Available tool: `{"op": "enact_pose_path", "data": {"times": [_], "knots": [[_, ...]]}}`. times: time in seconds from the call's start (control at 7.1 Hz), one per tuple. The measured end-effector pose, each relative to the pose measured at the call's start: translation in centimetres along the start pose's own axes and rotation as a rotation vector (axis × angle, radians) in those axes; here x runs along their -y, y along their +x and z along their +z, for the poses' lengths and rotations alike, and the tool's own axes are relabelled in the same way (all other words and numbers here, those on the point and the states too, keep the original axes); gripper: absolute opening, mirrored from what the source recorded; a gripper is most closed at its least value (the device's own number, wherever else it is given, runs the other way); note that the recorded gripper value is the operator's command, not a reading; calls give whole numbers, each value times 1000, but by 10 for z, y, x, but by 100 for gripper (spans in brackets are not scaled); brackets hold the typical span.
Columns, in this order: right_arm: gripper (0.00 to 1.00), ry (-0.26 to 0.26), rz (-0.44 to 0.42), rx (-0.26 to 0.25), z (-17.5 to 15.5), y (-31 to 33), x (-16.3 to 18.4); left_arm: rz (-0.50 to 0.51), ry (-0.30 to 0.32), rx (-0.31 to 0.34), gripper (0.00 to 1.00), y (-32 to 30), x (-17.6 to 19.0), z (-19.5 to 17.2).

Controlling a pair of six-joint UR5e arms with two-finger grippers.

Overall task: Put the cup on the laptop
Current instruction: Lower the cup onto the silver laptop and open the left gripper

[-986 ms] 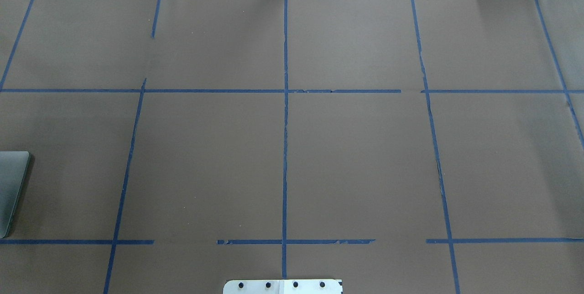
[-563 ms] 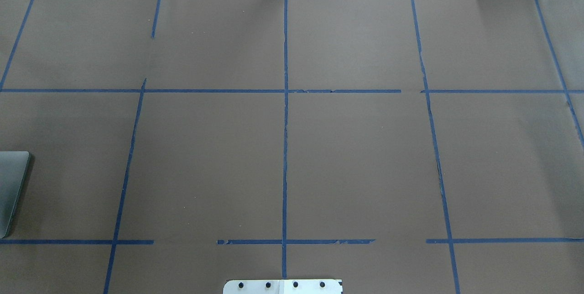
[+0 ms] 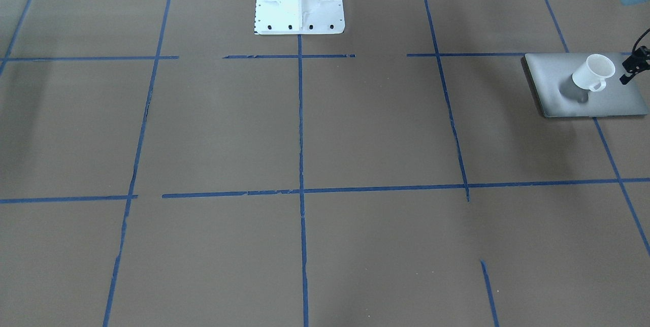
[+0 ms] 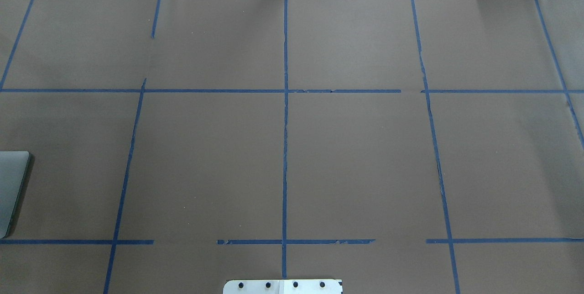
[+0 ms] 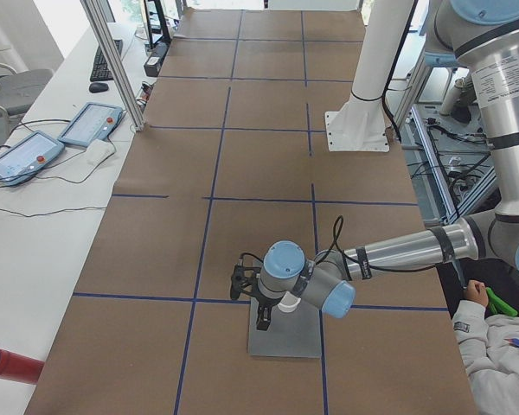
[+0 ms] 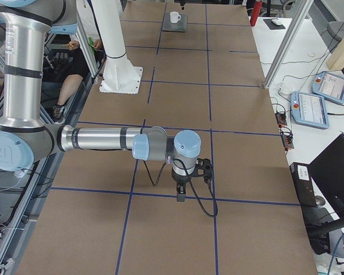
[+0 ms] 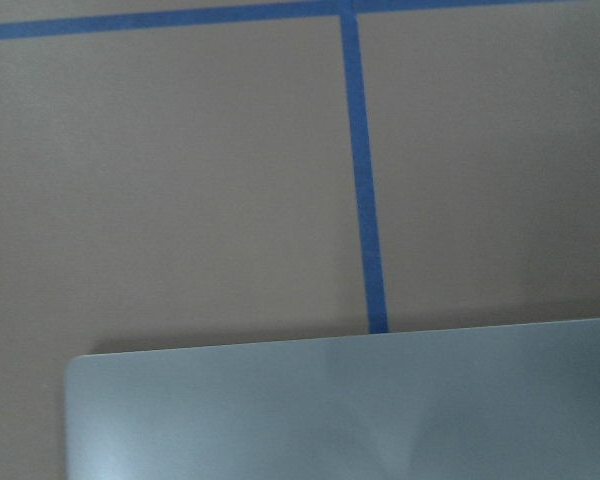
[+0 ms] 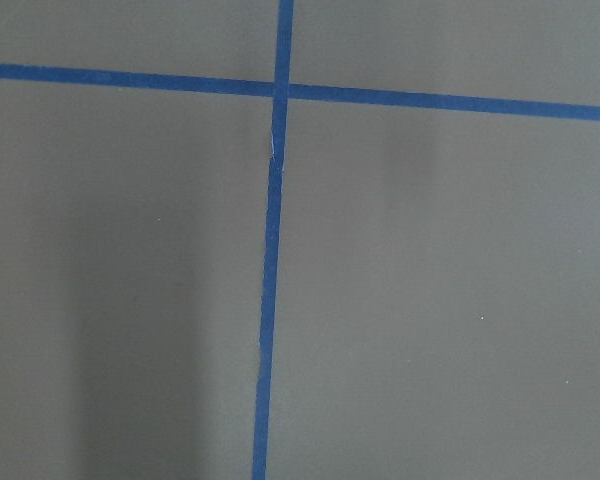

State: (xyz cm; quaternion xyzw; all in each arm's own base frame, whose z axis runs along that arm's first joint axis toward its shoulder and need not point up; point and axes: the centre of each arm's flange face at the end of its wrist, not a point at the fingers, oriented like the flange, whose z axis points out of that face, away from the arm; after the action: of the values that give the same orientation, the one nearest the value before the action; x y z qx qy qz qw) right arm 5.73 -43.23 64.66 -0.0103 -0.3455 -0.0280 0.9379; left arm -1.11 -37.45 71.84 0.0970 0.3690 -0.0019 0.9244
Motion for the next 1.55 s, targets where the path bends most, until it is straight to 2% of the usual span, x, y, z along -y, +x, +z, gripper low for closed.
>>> {"op": "enact_pose_path", "data": {"times": [0.42, 0.7, 0.99, 1.55], "knots": [[100, 0, 0, 0, 0, 0, 0, -9, -60, 48, 100, -7, 57, -70], [100, 0, 0, 0, 0, 0, 0, -19, -105, 55, 100, -6, 88, -106], [100, 0, 0, -1, 0, 0, 0, -37, -130, 49, 100, -9, 89, -111], [100, 0, 0, 0, 0, 0, 0, -53, -138, 48, 100, -12, 91, -108]]}}
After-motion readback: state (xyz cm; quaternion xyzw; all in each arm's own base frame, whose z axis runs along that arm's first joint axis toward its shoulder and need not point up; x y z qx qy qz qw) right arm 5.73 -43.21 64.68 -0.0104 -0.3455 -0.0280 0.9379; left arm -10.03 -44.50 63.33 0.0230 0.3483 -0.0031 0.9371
